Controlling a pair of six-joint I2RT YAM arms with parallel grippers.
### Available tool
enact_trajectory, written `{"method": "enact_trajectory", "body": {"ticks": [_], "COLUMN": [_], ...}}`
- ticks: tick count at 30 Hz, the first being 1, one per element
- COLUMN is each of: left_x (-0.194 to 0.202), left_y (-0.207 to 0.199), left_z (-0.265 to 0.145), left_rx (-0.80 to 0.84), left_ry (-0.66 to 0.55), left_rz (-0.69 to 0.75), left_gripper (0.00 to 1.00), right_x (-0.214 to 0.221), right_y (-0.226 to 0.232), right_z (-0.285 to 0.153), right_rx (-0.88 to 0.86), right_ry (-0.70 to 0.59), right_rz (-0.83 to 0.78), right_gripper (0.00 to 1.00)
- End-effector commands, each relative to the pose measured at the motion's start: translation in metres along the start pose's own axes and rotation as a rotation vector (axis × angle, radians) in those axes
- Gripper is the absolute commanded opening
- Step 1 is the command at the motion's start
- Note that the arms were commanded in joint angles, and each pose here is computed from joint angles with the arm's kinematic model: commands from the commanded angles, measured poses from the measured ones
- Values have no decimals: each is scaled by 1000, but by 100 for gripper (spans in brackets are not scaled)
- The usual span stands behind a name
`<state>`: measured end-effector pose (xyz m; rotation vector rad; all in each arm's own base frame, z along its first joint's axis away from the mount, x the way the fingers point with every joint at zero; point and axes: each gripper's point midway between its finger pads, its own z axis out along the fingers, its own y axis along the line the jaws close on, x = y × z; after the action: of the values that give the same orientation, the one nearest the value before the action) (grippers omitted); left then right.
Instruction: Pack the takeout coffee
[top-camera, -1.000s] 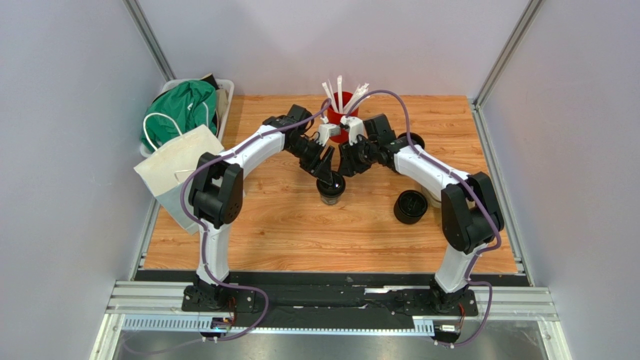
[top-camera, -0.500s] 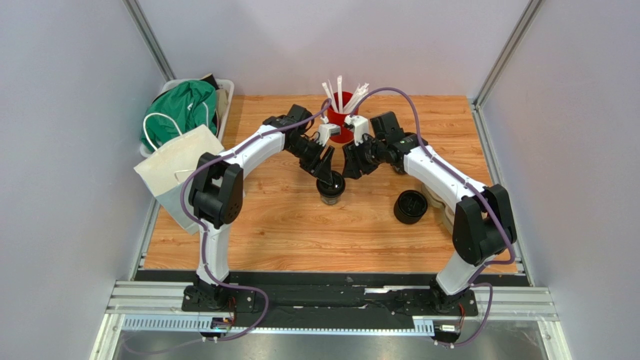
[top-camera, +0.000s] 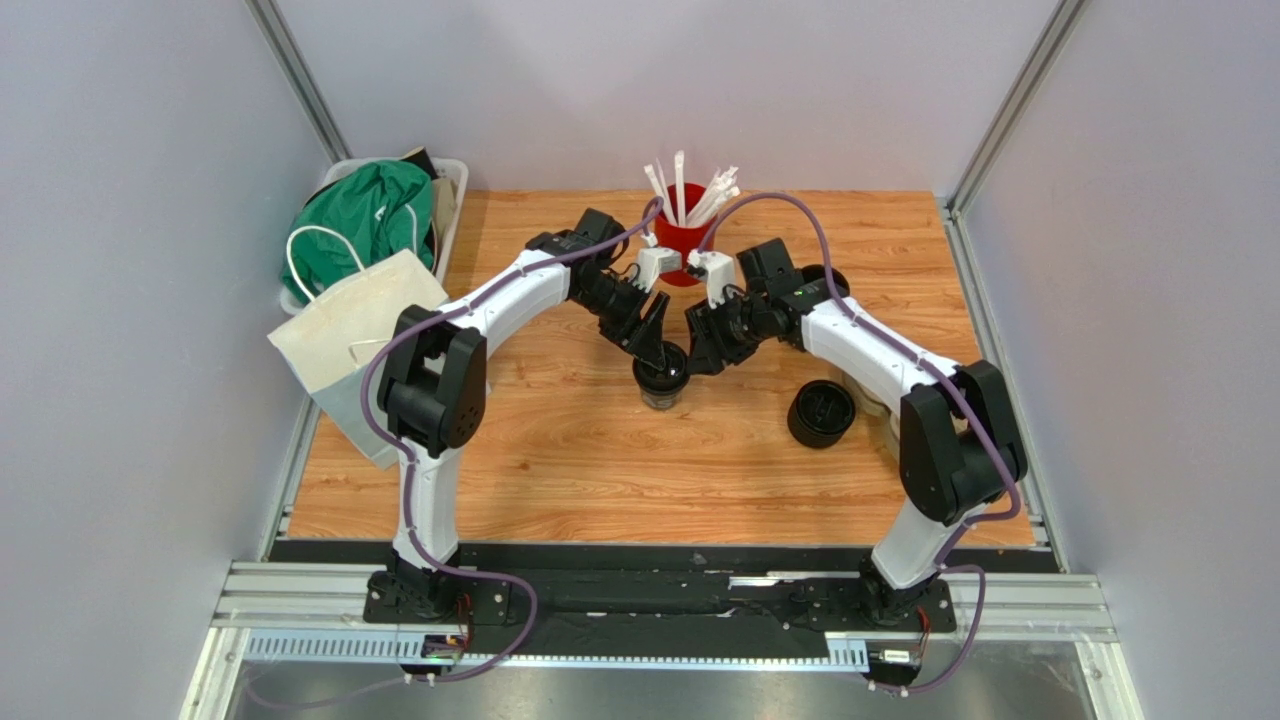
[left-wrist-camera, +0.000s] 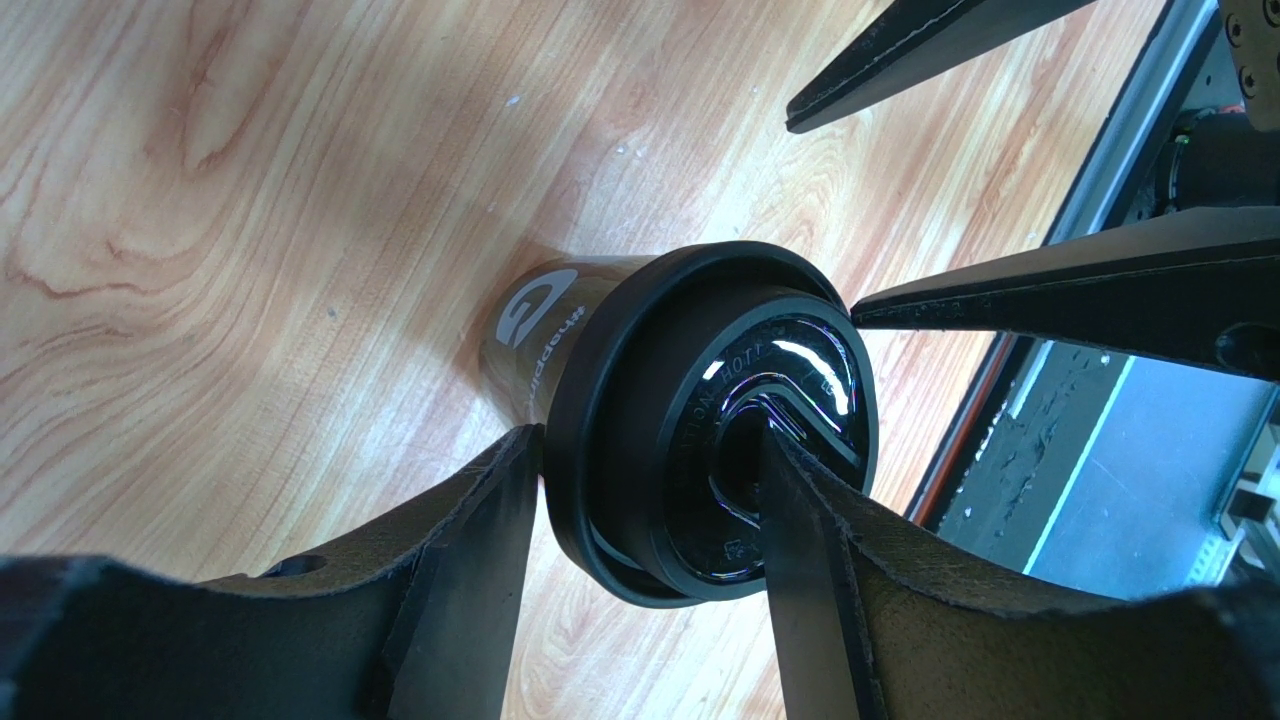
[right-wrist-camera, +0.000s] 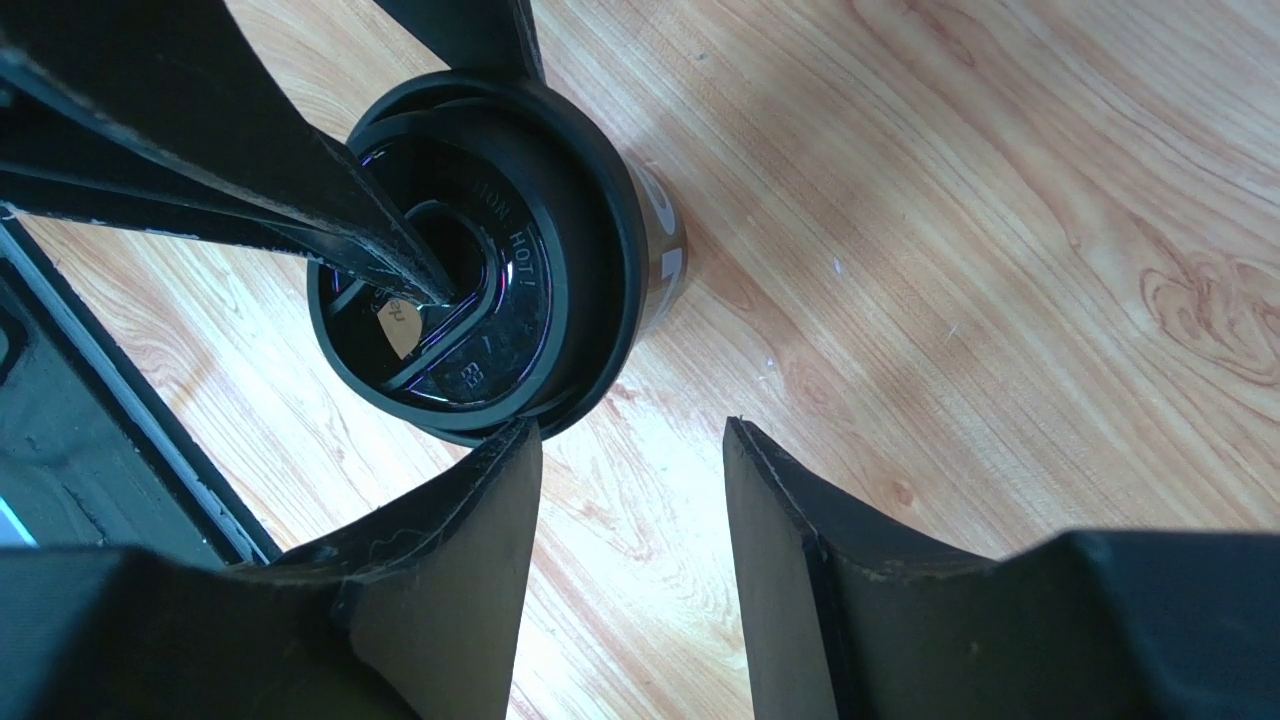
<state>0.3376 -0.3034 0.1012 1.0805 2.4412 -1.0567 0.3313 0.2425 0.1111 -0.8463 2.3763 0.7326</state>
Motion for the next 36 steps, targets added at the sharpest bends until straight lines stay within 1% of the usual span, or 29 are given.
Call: {"method": "enact_trajectory", "body": {"ticks": [1, 10, 14, 20, 24, 36], "left_x": [42, 44, 45, 45, 43, 43], "left_y": [44, 45, 46, 46, 45, 45], "left_z": [15, 16, 16, 16, 16, 16], "left_rx": [-163, -166, -168, -169, -168, -166], "left_ry": [155, 162, 163, 165, 159, 161], "left_rz": [16, 13, 15, 16, 16, 14], "left_gripper": [61, 61, 61, 61, 61, 61], "right_x": [2, 17, 17, 6, 0, -5], "right_y": [-1, -15, -16, 1, 3, 19], "right_z": [4, 20, 21, 6, -7, -1], "right_rx": [-11, 33, 40, -39, -98, -248], "right_ry": [-2, 30, 25, 5, -15, -26], "right_rz": [2, 44, 48, 21, 62, 150], "right_gripper": [52, 51, 51, 52, 52, 52]}}
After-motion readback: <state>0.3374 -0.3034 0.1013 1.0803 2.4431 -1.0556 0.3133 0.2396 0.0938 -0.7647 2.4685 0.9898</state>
